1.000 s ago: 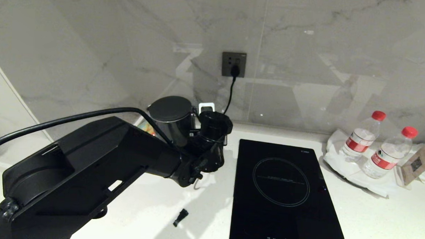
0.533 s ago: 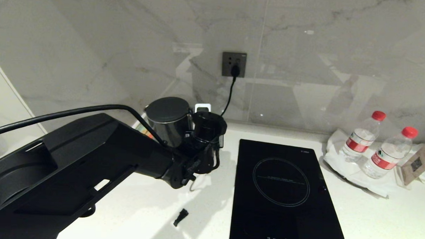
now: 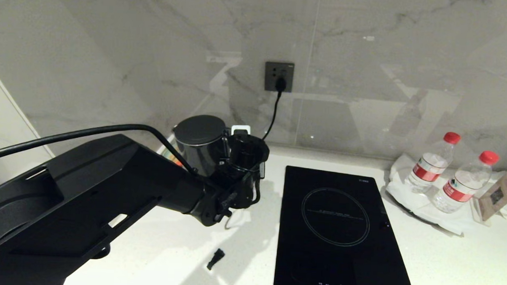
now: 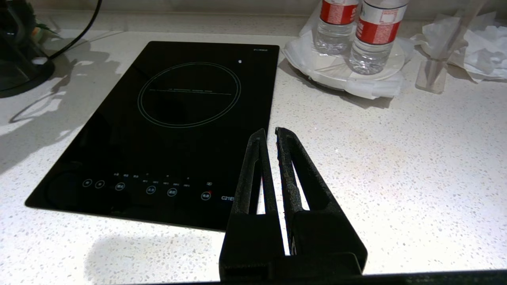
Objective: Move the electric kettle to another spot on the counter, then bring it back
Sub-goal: Pick up the kettle
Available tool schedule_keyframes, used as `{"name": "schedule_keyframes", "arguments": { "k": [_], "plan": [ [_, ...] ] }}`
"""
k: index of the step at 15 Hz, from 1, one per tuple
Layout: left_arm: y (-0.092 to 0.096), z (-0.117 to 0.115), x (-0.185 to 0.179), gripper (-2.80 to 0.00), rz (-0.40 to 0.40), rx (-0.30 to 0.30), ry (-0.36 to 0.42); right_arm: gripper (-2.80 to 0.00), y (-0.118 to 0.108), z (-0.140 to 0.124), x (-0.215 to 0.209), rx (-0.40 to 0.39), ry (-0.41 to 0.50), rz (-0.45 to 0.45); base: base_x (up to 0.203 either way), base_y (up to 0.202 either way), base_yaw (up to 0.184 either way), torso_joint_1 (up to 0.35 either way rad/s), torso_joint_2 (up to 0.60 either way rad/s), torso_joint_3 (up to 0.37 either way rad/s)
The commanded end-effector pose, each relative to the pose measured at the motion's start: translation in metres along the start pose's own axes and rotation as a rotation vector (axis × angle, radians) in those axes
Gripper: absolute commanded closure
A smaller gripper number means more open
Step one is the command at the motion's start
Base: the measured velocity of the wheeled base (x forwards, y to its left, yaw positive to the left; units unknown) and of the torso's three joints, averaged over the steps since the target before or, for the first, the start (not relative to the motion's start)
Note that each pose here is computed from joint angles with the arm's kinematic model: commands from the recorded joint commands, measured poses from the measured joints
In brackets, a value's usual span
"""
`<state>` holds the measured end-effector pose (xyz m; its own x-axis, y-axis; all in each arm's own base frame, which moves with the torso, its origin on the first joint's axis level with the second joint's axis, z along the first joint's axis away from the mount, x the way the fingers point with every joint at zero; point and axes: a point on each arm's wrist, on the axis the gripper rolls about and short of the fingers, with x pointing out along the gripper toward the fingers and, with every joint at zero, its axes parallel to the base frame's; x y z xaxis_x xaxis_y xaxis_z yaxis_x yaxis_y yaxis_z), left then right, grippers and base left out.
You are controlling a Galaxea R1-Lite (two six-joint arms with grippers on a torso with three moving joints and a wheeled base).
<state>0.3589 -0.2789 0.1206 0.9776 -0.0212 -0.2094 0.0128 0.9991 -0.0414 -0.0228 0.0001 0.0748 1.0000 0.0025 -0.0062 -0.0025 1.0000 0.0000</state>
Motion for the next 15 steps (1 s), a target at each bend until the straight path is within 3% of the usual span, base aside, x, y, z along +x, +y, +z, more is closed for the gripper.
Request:
{"name": "schedule_keyframes", "arguments": {
  "k": [1,4,6,15],
  "plan": [
    [-0.001,0.004,0.001,-2.8,-0.001,-0.014,-0.014,0.0,0.0,0.0,0.0,0.0,0.0,0.001,0.0,0.0,0.0,0.0,0.0,0.0],
    [-0.008,0.012,0.0,-2.8,-0.017,-0.04,-0.042,0.0,0.0,-0.001,-0.003,-0.001,-0.047,0.001,0.0,0.0,0.0,0.0,0.0,0.0],
    [-0.014,0.012,-0.002,-2.8,-0.034,-0.041,-0.046,0.0,0.0,0.0,0.0,0.0,0.0,0.001,0.0,0.0,0.0,0.0,0.0,0.0],
    [-0.03,0.004,0.028,-2.8,-0.011,-0.061,-0.083,0.0,0.0,0.0,0.0,-0.001,0.001,0.001,0.0,0.0,0.0,0.0,0.0,0.0]
  ]
}}
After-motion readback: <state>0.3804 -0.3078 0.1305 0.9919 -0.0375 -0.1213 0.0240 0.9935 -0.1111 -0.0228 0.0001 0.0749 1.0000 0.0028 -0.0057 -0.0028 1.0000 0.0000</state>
